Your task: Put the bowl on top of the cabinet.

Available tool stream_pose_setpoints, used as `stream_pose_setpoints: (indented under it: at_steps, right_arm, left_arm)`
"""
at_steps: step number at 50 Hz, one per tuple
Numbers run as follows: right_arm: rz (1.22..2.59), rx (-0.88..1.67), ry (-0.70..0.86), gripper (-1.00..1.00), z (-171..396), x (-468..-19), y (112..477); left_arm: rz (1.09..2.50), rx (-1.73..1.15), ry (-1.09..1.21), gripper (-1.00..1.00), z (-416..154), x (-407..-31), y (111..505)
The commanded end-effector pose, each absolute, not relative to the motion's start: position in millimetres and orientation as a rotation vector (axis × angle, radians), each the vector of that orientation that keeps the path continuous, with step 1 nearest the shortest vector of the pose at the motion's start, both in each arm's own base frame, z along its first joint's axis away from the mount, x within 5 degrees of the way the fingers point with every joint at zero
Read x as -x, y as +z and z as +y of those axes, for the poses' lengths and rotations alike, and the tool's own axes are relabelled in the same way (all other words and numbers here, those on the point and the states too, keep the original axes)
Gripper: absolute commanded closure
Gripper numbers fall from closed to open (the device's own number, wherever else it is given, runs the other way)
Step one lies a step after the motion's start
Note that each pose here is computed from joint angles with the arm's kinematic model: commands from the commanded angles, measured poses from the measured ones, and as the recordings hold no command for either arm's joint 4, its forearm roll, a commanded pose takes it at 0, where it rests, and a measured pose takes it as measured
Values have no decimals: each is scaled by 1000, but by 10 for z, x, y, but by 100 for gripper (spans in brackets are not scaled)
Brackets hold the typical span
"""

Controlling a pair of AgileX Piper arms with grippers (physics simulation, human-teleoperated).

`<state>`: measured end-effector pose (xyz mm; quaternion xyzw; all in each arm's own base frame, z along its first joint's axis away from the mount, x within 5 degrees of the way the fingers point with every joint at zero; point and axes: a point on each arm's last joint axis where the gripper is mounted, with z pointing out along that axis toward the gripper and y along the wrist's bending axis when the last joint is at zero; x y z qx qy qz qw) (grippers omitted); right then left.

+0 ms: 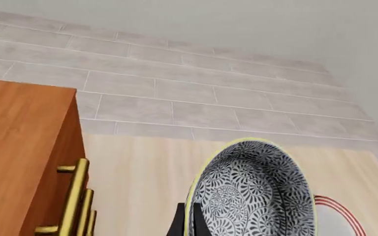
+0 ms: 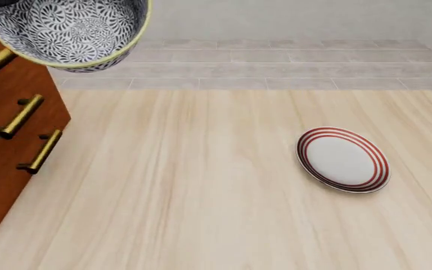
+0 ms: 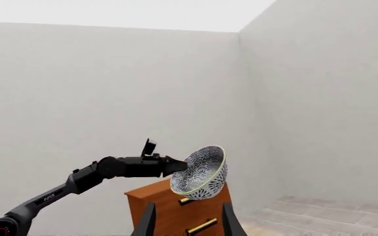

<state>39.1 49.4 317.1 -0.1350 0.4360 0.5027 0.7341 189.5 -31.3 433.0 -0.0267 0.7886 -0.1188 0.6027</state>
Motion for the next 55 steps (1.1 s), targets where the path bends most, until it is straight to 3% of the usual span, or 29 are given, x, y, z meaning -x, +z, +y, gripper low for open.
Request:
stream_pose_setpoints:
  at_steps: [1, 20, 55]
  right_arm:
    - [967, 304, 1108, -100, 541, -423, 3170]
    - [975, 302, 1103, -100, 575, -455, 3161]
    - [981, 312, 1100, -100, 577, -450, 3167]
  left_arm:
    - [1831, 110, -158, 100, -96, -1842, 4358]
    - [1787, 223, -23, 100, 190, -1752, 4504]
    - [1706, 474, 163, 100, 638, -1582, 4400]
